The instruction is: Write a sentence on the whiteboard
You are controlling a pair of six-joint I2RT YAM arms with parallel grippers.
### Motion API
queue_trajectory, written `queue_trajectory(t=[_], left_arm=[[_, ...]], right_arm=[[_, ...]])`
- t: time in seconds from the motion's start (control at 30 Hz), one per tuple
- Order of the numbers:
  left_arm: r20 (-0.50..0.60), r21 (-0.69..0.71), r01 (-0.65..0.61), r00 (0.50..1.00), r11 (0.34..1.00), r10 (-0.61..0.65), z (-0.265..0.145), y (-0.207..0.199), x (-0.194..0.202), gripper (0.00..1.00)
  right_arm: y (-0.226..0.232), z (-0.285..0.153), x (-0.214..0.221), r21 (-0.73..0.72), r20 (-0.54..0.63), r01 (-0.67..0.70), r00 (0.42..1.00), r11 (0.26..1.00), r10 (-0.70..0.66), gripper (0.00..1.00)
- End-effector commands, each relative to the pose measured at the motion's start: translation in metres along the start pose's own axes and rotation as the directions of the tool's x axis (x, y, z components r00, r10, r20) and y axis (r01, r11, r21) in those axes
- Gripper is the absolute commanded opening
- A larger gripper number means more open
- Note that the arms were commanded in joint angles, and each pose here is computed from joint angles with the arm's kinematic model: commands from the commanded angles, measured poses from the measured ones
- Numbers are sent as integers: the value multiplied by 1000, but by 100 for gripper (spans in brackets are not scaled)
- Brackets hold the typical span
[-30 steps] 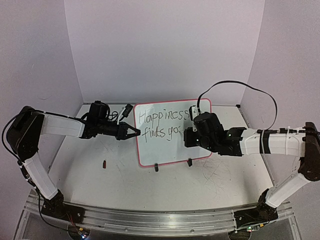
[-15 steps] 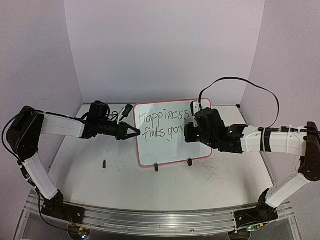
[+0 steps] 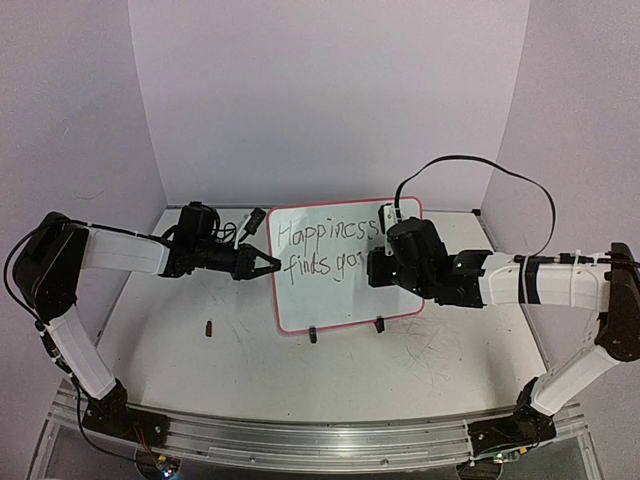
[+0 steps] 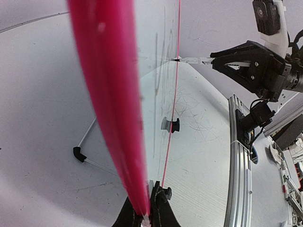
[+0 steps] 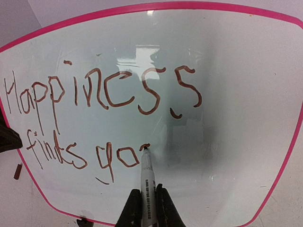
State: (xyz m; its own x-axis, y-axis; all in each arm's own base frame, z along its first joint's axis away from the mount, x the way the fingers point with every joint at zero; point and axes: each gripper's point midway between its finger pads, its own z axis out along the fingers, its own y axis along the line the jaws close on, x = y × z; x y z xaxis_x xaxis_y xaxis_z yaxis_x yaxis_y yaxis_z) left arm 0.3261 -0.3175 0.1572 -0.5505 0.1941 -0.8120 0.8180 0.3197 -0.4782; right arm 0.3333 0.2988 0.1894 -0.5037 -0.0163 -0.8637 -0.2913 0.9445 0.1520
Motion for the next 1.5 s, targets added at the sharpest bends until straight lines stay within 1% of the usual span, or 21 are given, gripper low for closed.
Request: queue_trajectory(t=[0.0,0.4,0.63,0.9,1.03,1.2,1.47], left_arm=[[-61,-144,-6,998,990,-2,4,30,20,0],[-64,-144,-4,998,990,-5,5,30,22,0],[-64,-143,-4,998,990,-6,5,30,22,0],[-66,-144,-1,998,990,-8,4,30,24,0],[-64,-144,-4,998,990,-5,4,30,23,0],[-64,-143,-3,998,990,-6,4,30,23,0],[-66,-141,-4,998,990,-6,4,29,23,0]], right_arm=[[-1,0,-3,2,10,-13,1000,1000,13,0],[-3,-2,18,0,-35,-23,999,1000,23,0],[-11,-4,18,45,-29,-14,999,999,16,0],[-12,-7,8,59,-15,3,1000,998,-2,0],[-21,-7,4,84,-5,5,1000,996,-4,0],[-26,-7,-13,102,28,0,1000,995,-3,0],[-22,-2,-32,79,66,-13,998,997,8,0]])
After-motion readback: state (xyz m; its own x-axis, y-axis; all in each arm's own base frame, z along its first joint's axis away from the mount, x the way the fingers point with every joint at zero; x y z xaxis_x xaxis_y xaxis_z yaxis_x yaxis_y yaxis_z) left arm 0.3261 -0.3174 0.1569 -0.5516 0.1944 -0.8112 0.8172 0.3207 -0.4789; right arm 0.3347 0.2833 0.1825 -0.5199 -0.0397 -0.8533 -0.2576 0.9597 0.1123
